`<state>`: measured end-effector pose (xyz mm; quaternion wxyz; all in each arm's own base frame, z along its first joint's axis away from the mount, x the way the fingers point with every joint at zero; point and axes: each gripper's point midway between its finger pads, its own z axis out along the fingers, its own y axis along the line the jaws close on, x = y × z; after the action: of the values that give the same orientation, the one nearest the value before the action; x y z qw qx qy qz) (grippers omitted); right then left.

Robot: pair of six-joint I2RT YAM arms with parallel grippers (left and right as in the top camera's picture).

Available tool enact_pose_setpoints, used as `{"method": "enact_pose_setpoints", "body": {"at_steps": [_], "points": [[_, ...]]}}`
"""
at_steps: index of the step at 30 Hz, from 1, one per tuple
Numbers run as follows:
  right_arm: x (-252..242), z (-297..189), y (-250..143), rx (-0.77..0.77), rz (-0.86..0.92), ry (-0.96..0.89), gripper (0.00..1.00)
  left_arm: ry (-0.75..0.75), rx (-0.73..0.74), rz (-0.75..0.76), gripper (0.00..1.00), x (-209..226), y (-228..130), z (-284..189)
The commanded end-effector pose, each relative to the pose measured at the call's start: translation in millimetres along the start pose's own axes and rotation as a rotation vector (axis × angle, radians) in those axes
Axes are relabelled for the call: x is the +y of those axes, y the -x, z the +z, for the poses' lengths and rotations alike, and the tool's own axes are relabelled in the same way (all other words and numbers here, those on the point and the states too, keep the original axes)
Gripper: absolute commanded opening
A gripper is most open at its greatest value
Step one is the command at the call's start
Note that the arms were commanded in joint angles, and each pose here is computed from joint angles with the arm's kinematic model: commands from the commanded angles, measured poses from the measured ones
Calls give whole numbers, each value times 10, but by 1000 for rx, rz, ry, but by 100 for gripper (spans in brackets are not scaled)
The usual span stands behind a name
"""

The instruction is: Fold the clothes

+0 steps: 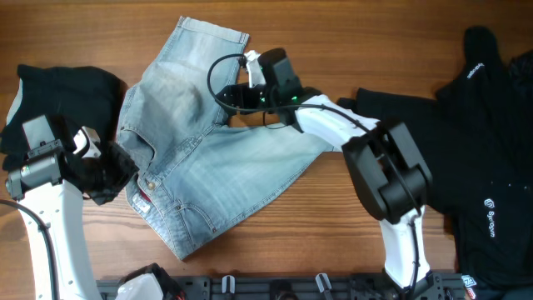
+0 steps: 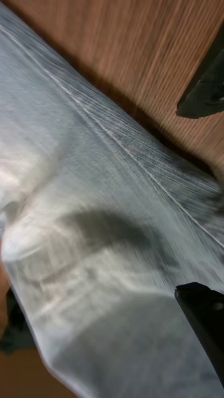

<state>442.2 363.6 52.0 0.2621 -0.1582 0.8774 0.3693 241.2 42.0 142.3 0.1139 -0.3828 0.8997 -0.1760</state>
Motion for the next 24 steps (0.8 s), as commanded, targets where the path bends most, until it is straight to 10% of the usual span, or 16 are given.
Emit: {"method": "enact_pose_setpoints", "body": {"at_steps": [1, 8, 12, 19, 24], "points": [[0, 137, -107, 13, 30, -7, 87, 6, -10, 14, 4, 13, 20, -13], [-104, 405, -442, 46, 168, -111, 67, 7, -7, 13, 4, 16, 13, -12], [-118, 426, -210, -52, 154, -96, 4, 7, -6, 12, 4, 16, 12, -13], [-1098, -665, 844, -261, 322, -233, 4, -153, -230, 191, 4, -652, 625, 152], [-1635, -1151, 575, -160, 449, -402, 4, -227, -233, 344, 4, -1190, 733, 680]]}}
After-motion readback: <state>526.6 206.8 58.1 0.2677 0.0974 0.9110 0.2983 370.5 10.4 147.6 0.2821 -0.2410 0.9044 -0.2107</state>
